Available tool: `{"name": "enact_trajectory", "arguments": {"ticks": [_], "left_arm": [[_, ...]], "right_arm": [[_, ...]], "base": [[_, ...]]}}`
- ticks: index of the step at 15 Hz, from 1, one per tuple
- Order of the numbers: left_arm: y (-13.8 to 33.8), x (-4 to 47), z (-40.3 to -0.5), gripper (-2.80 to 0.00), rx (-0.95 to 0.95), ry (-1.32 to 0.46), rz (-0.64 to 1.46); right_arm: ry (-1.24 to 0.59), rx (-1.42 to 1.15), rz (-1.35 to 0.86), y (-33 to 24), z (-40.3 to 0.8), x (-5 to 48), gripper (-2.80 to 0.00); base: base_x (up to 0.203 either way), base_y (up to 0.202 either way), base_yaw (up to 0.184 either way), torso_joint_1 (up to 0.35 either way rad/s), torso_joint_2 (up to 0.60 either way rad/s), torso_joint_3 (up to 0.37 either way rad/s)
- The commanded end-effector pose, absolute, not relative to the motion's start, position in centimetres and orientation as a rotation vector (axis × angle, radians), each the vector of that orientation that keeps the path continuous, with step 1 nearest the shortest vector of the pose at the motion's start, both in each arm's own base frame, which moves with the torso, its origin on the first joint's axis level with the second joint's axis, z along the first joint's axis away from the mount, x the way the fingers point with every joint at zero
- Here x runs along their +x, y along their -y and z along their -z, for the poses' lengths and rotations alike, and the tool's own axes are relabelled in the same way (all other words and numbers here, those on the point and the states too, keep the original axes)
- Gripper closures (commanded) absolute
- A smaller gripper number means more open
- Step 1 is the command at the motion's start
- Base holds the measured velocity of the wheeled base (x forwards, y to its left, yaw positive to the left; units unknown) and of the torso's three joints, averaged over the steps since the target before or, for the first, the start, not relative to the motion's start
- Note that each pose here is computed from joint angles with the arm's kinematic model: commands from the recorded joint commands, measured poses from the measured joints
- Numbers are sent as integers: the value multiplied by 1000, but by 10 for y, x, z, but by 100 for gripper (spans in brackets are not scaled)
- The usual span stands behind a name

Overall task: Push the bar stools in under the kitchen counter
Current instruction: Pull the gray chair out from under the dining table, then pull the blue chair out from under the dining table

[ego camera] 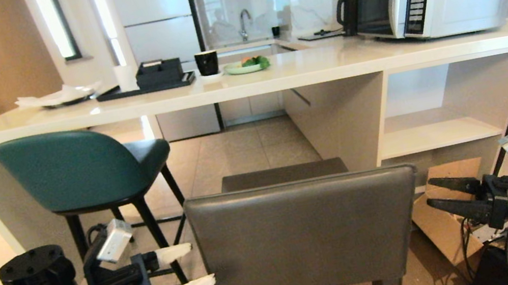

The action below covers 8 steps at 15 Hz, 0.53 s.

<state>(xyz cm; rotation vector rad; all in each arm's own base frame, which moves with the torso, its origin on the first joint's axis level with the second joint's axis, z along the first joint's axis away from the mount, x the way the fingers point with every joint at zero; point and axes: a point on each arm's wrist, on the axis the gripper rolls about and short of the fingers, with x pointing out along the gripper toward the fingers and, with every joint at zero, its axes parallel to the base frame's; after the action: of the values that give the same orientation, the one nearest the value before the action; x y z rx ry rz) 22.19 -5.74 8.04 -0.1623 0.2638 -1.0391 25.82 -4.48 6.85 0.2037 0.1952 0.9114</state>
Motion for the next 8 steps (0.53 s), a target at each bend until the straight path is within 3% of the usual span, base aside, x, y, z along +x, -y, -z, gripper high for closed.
{"name": "enact_trajectory", "arguments": {"ticks": [1,3,8], "left_arm": [[50,206,-100,-280,-137,-183,1021],[43,195,-122,-280,-101,-77,919],[53,177,-193,-280,-139,228,256]], "right_arm": [[-131,167,-878,50,-92,248,-280],[-53,145,-741,48,-122,238,-280],[176,139,-107,31,-188,220,-280]], "base": [[0,0,0,0,0,0],[0,0,0,0,0,0],[0,0,0,0,0,0]]}}
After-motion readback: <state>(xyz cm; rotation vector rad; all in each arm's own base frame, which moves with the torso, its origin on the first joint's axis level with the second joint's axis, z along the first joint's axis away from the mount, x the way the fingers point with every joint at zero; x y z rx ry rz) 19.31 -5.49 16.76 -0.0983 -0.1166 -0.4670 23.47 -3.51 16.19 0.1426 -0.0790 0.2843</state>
